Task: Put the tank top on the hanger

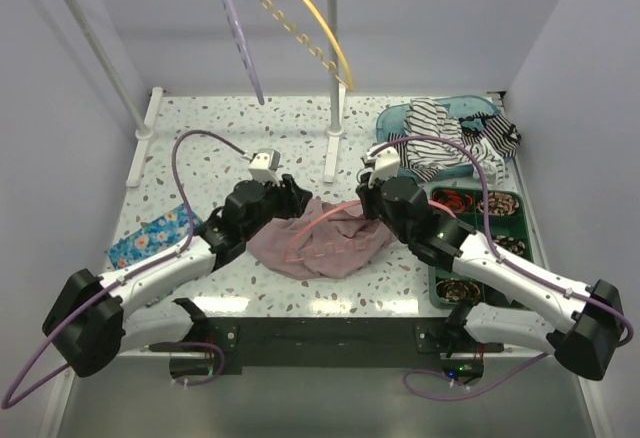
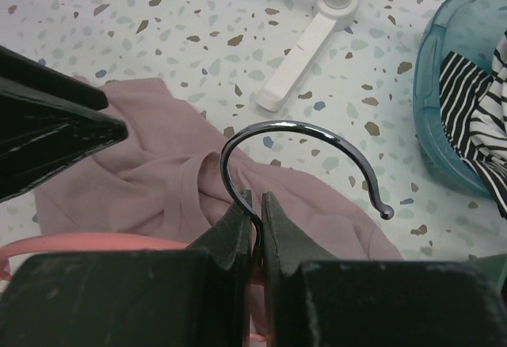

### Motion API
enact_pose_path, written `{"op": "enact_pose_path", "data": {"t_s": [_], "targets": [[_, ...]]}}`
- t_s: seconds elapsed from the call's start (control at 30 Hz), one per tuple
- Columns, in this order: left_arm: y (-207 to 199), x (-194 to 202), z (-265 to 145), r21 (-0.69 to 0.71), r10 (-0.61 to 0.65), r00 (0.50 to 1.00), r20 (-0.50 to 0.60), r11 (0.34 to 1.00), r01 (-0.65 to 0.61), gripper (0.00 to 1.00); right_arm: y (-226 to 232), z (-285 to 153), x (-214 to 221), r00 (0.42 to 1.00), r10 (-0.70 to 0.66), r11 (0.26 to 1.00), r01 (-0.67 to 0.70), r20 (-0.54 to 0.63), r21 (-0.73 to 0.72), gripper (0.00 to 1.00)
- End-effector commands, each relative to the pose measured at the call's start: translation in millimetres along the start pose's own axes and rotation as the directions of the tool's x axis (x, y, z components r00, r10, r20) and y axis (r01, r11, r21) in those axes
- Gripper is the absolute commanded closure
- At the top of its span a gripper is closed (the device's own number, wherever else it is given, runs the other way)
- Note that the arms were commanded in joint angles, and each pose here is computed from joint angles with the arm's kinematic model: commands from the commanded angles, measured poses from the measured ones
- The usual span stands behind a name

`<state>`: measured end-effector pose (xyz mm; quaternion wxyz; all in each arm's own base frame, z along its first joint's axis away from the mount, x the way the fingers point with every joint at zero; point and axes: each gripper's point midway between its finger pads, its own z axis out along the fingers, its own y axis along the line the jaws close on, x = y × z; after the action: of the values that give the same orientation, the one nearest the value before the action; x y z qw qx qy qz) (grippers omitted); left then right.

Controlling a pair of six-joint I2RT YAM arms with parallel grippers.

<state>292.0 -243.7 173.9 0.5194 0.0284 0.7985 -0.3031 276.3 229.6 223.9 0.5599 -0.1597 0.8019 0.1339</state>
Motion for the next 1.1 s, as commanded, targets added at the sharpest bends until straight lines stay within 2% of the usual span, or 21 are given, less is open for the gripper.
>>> {"op": "enact_pose_path", "data": {"t_s": [0.0,0.1,0.2,0.57,0.73,0.77,0.9,0.97,1.03,1.07], "targets": [[17,0,23,-0.144,0.034,0.997,-0.069,0.989,-0.043,0.45,-3,-8,-33,0.992,-0.005,1.0,0.003,0.128,0.016,1.0],[17,19,46,-0.147,0.069,0.981,-0.181,0.985,-0.096,0.45,-5,-9,-31,0.992,-0.012,1.0,0.009,0.125,0.027,1.0],[20,36,52,-0.14,0.077,0.968,-0.239,0.984,-0.113,0.44,-3,-9,-31,0.992,-0.012,1.0,0.009,0.127,0.021,1.0],[7,61,70,-0.043,0.079,0.958,-0.277,0.995,-0.094,0.44,-6,-10,-33,0.991,-0.003,0.999,-0.003,0.135,0.048,1.0],[6,74,79,-0.047,0.075,0.949,-0.308,0.994,-0.094,0.48,-8,-10,-32,0.991,0.002,0.998,-0.011,0.134,0.064,1.0],[7,76,79,-0.053,0.075,0.948,-0.309,0.994,-0.096,0.5,-9,-11,-33,0.991,0.004,0.997,-0.014,0.136,0.07,1.0],[11,76,76,-0.077,0.068,0.952,-0.298,0.992,-0.095,0.74,-16,-12,-33,0.991,0.013,0.994,-0.027,0.132,0.109,1.0],[18,78,70,-0.1,0.069,0.953,-0.294,0.99,-0.103,0.82,-21,-13,-35,0.99,0.018,0.99,-0.037,0.138,0.138,1.0],[19,69,62,-0.11,0.071,0.961,-0.266,0.989,-0.104,0.86,-32,-15,-37,0.988,0.03,0.978,-0.061,0.151,0.201,1.0],[22,69,55,-0.114,0.071,0.962,-0.262,0.988,-0.105,0.91,-36,-16,-37,0.987,0.038,0.972,-0.073,0.155,0.223,1.0]]}}
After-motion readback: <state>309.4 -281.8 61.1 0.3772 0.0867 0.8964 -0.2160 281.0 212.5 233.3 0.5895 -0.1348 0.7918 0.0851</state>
